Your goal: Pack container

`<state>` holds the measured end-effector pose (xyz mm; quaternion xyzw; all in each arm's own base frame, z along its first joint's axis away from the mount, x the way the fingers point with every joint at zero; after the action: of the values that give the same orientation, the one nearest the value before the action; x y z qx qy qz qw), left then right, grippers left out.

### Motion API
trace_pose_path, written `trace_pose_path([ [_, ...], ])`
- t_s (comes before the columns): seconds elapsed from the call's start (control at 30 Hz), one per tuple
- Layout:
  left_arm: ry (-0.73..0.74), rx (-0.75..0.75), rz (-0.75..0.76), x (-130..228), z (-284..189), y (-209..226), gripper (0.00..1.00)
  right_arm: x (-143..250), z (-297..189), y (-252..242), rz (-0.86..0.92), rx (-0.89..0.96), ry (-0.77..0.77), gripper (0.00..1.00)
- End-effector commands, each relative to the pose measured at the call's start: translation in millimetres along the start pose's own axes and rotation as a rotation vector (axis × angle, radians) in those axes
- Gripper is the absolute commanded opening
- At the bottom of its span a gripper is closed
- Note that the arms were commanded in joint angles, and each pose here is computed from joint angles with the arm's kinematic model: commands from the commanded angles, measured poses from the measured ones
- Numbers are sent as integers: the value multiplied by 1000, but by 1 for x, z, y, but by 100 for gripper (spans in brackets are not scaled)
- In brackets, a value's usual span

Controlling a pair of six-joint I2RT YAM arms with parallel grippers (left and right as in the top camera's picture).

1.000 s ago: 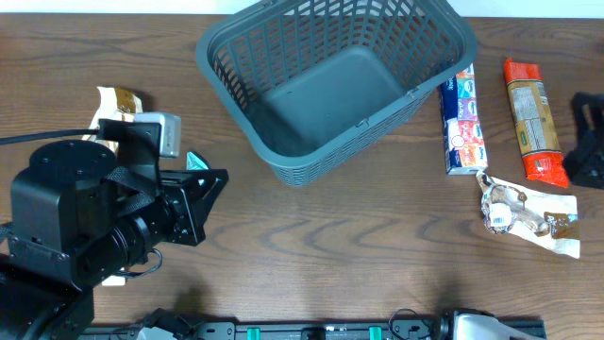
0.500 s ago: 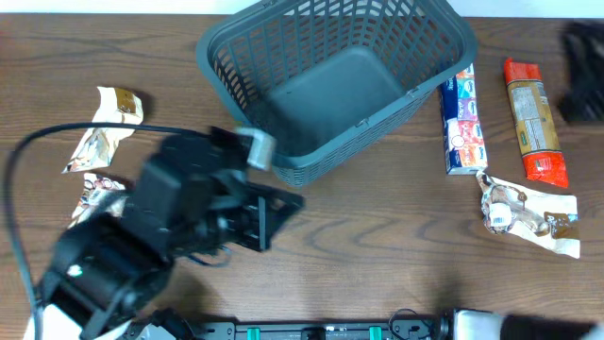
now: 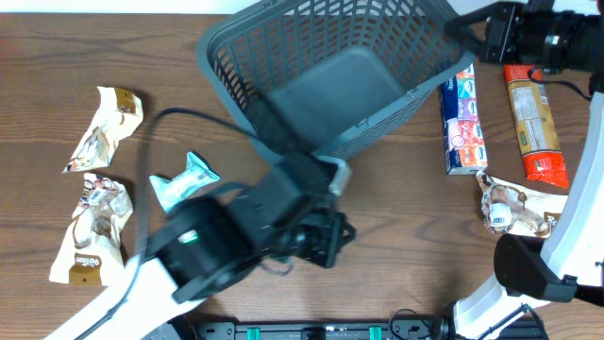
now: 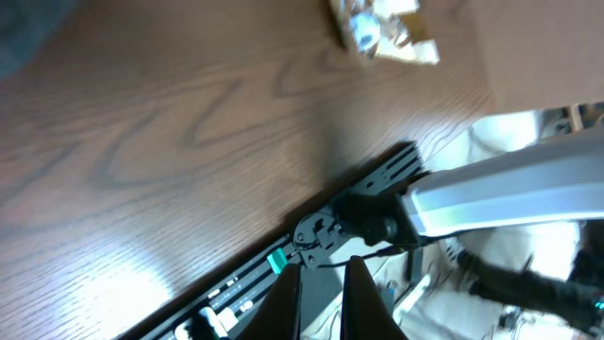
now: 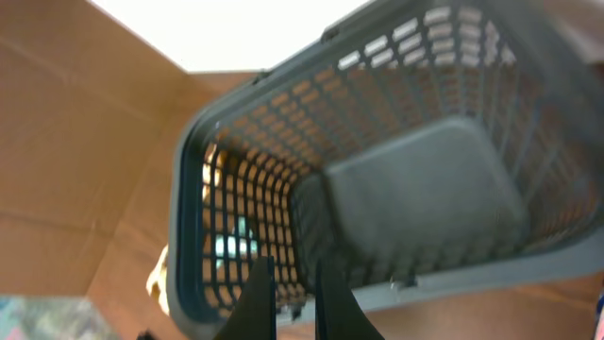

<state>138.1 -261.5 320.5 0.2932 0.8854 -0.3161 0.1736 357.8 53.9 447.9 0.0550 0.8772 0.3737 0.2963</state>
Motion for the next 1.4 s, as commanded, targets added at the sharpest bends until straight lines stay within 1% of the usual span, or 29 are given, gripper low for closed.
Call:
trace_pose_path([
  [0.0,29,-15,14,-5,21,0,6,4,-1,-1,-65,-26,30,1],
  [0.13,39,-20,53,-14,42,3,6,11,-2,-13,-42,56,51,1],
  [0.2,35,-22,103,-18,50,3,6,16,-2,-17,-60,86,72,1],
  [0.3,17,-65,172,-25,56,11,6,19,-3,-19,-117,97,85,1],
  [0.4,2,-145,251,-29,55,21,6,19,-3,-19,-240,105,89,1],
  [0.53,9,-151,296,-28,56,23,6,17,-3,-32,-282,204,89,1],
  [0.63,13,-179,296,-27,55,27,6,17,0,-41,-270,241,105,1],
  [0.87,27,-186,293,-25,55,28,6,15,17,-62,-252,270,142,1],
  [1.03,45,-176,289,-21,55,27,6,13,38,-78,-210,272,183,1],
  [1.13,52,-170,272,-19,55,27,6,12,52,-89,-153,298,210,1],
  [1.27,66,-126,267,-16,56,22,6,14,75,-99,-139,298,266,1],
  [1.37,72,-129,266,-15,56,22,6,16,89,-103,-137,293,296,1],
])
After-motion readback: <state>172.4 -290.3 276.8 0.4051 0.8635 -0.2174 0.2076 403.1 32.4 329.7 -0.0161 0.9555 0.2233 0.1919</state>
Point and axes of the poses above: each gripper's point midway between its finger pads, its own z axis out along the fingers, its own y axis along the line the jaws close on, x = y × z, the point moved 4 cm from there along -z, back along the fingers, and after that the axes turned 15 degrees about z, right-handed, at the moved point
